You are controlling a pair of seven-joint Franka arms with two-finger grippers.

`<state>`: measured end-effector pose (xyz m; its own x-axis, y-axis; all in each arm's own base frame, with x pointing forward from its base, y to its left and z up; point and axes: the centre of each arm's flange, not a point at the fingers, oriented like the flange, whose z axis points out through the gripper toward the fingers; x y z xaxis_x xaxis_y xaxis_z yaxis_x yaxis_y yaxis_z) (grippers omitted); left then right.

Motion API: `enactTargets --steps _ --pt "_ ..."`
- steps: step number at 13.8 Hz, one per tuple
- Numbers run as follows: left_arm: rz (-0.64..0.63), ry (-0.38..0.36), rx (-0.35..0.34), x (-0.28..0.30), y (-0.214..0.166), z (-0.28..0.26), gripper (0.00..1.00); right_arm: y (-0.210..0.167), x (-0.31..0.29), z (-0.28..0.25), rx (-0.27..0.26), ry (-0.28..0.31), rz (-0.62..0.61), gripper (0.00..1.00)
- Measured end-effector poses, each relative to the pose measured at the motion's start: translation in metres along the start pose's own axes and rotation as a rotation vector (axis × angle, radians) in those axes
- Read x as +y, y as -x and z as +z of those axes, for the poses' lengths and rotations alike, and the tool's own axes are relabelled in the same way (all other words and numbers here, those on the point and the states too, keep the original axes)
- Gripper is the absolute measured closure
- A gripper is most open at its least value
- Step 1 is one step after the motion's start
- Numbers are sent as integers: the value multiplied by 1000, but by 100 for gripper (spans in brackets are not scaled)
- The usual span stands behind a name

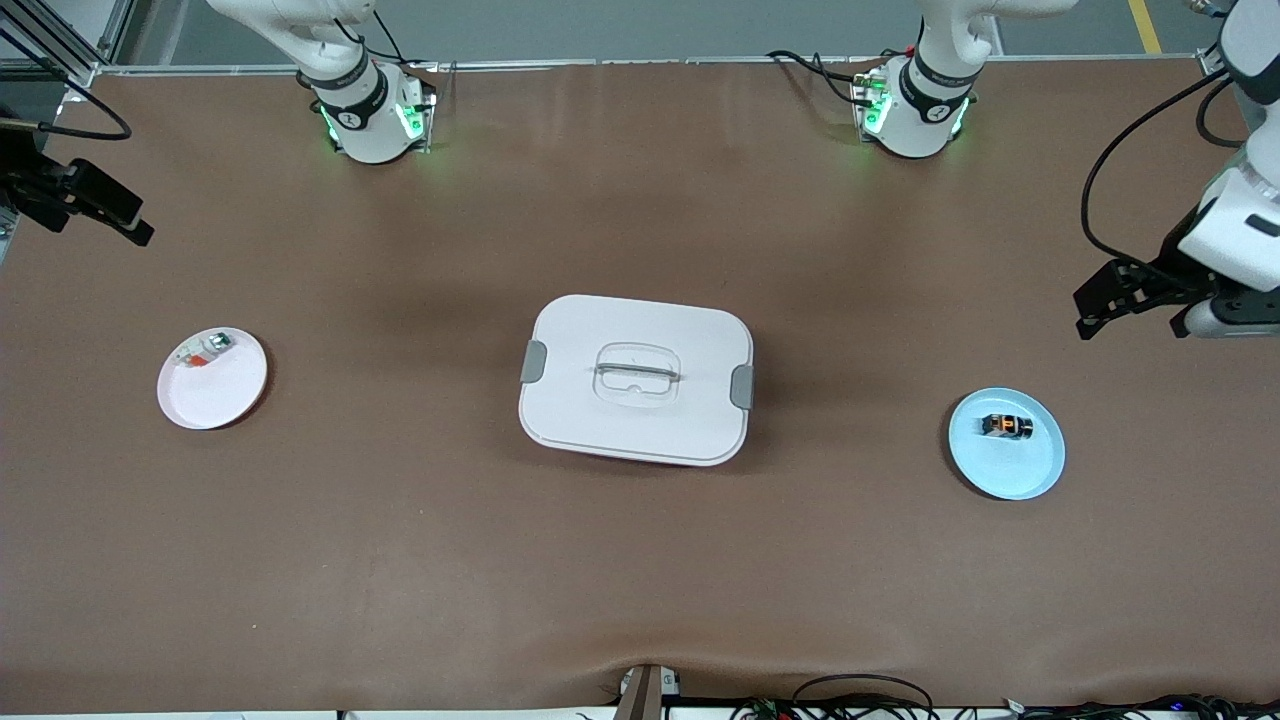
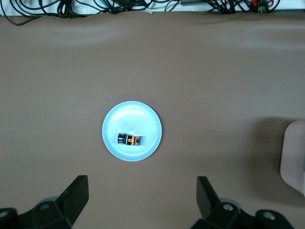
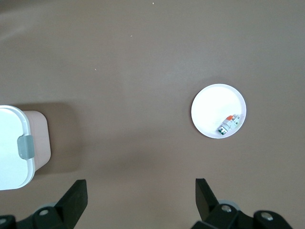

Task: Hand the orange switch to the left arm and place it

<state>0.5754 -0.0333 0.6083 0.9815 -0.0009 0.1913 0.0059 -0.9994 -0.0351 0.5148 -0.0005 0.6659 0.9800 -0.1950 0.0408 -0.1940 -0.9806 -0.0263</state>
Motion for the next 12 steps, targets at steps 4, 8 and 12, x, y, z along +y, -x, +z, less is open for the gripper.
enactTargets --steps 4,8,12 --pt "-6 1 -7 -5 8 -14 0 5 -3 4 -42 8 -11 0" --pt "-9 12 -7 -4 9 -25 0 7 -5 4 -48 9 -43 0" --pt "-9 23 -14 -3 10 -37 0 7 -7 4 -48 8 -53 0"
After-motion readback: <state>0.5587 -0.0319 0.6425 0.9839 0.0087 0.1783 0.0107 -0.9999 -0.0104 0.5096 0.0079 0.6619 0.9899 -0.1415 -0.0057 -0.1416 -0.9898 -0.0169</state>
